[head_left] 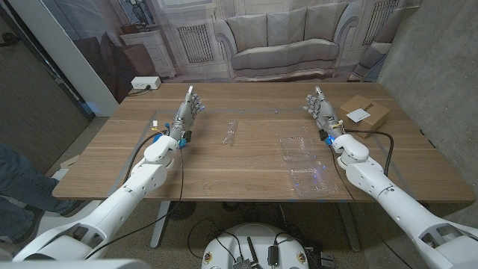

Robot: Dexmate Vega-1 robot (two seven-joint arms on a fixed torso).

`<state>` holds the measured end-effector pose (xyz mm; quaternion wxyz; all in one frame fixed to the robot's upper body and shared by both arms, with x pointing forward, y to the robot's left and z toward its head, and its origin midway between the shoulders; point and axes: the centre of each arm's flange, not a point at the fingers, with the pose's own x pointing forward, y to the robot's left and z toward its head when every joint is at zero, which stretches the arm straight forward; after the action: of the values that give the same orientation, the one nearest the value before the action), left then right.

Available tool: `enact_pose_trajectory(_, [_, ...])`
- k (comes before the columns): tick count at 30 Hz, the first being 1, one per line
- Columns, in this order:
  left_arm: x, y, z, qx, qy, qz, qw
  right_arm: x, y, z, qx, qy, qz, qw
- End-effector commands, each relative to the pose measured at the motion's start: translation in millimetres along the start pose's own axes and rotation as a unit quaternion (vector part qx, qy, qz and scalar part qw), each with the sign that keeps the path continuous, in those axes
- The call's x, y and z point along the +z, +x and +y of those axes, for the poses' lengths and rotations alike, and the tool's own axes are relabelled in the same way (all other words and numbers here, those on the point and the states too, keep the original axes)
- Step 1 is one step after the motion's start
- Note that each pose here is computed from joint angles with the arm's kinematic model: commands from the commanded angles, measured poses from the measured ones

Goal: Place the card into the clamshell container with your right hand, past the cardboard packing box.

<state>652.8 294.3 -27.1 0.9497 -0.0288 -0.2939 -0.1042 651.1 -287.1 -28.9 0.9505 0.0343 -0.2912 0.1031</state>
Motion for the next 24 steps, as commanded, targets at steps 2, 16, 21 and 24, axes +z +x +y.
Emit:
enact_pose_trajectory(2, [3.6,0.6,-1.8,-0.003,-0.007,-0.008,1.000,-2.4,-6.3,2.1,-0.008,0.018,-0.005,0.9998])
enact_pose_trajectory(16, [5.9,11.8,-12.3,-0.012,-0.001,-0.007,1.000,6.8,-23.7,-1.5,-0.026,0.011,-0.028,0.9992])
enact_pose_trajectory(21, [9.9,16.4,-16.0,-0.017,0.004,-0.010,1.000,12.3,-25.4,-4.8,-0.024,0.008,-0.035,0.9991])
enact_pose_trajectory(24, [11.6,16.9,-19.3,-0.018,-0.002,-0.015,1.000,15.4,-24.5,-5.4,-0.022,0.006,-0.037,0.9991])
